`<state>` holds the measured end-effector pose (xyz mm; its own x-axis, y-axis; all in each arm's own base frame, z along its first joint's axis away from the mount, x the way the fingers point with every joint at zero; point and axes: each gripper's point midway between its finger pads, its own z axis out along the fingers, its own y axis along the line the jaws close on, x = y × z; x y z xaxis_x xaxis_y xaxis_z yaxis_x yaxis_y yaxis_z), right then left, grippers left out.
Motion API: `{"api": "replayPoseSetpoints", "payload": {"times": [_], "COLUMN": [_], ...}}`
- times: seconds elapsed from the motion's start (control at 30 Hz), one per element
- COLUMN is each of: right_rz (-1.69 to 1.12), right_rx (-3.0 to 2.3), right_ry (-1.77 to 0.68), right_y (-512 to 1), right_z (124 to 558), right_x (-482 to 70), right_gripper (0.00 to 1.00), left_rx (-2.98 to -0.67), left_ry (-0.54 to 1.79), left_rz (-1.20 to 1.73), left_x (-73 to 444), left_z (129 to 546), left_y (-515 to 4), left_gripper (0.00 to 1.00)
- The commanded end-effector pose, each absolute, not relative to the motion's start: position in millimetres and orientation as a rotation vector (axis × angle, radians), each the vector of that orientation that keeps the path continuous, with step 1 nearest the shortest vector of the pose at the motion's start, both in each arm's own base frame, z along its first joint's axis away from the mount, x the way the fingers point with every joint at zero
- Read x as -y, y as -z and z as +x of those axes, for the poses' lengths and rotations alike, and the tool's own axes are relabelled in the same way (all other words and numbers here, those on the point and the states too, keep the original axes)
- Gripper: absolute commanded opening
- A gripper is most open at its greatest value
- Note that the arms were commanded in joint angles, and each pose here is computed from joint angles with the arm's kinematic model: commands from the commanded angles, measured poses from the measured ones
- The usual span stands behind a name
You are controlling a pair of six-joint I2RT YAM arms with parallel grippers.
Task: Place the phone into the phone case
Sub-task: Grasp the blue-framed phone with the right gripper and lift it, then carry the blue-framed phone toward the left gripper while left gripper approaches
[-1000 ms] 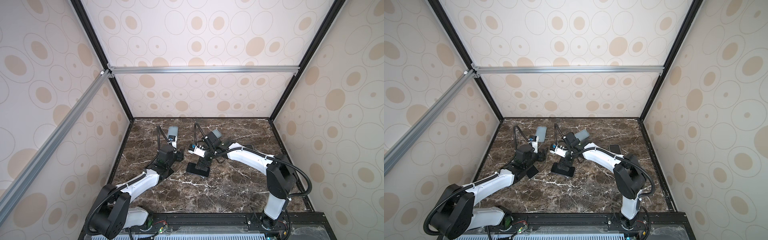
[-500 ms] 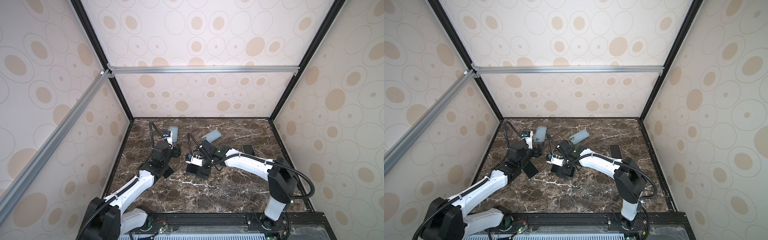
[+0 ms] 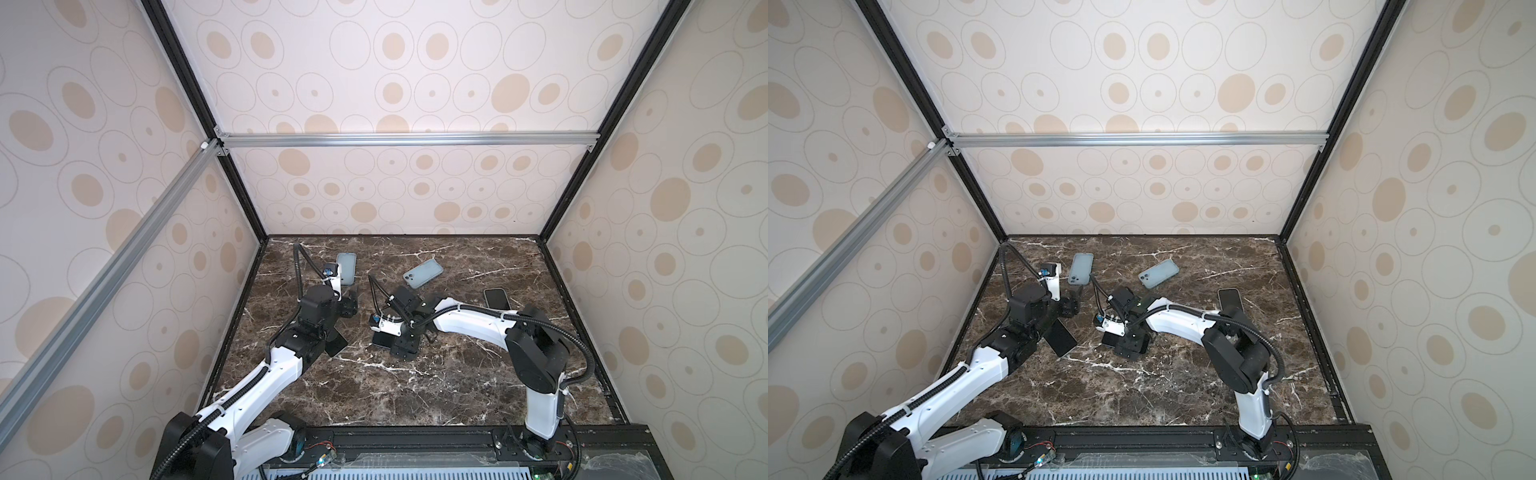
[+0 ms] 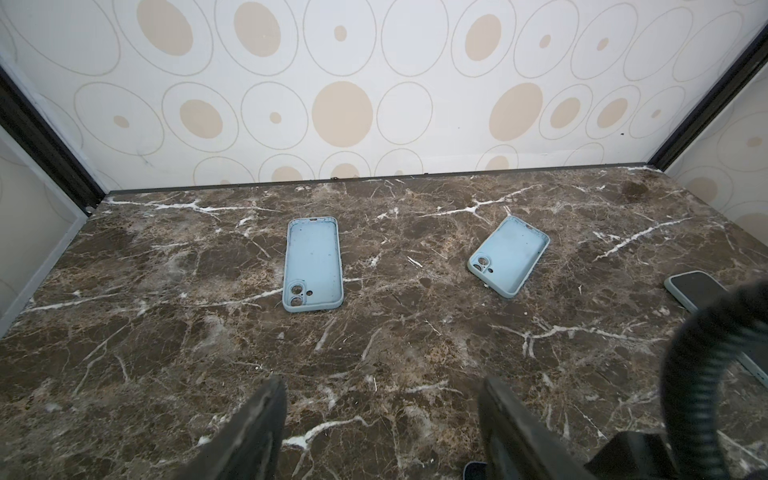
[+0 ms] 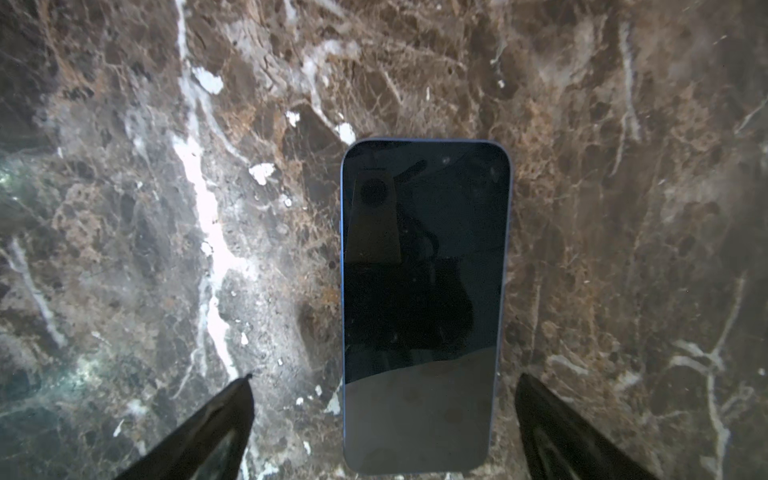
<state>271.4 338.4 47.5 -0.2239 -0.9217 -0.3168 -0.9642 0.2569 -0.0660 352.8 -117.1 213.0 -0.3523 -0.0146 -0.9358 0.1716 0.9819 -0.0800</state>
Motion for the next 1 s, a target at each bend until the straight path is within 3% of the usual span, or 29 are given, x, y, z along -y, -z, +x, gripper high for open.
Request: {"api": "replayPoseSetpoints", "payload": {"times": [0.0, 0.57, 0.97], "right_rz": [-1.732, -1.761, -1.765], "right_rx": [-2.298, -2.405, -2.455], "right_ry": [-0.234, -0.175, -0.112], "right_y": [-41.4, -13.0, -5.5], "right_z": [272.6, 275.6, 273.1], "right_x": [-335.6, -320.7, -309.0], "right_gripper": [0.99, 0.99, 0.83], "left_rx": [-1.898, -1.858, -1.839], "left_ry": [0.198, 0.167, 0.137], "left_rz": [0.105, 0.085, 0.044], "left_x": [115.6, 106.8, 93.8], "left_z": [354.1, 354.2, 355.4], "left_y": [-220.5, -234.1, -240.9], "left_gripper": [0.72, 0.73, 0.73]}}
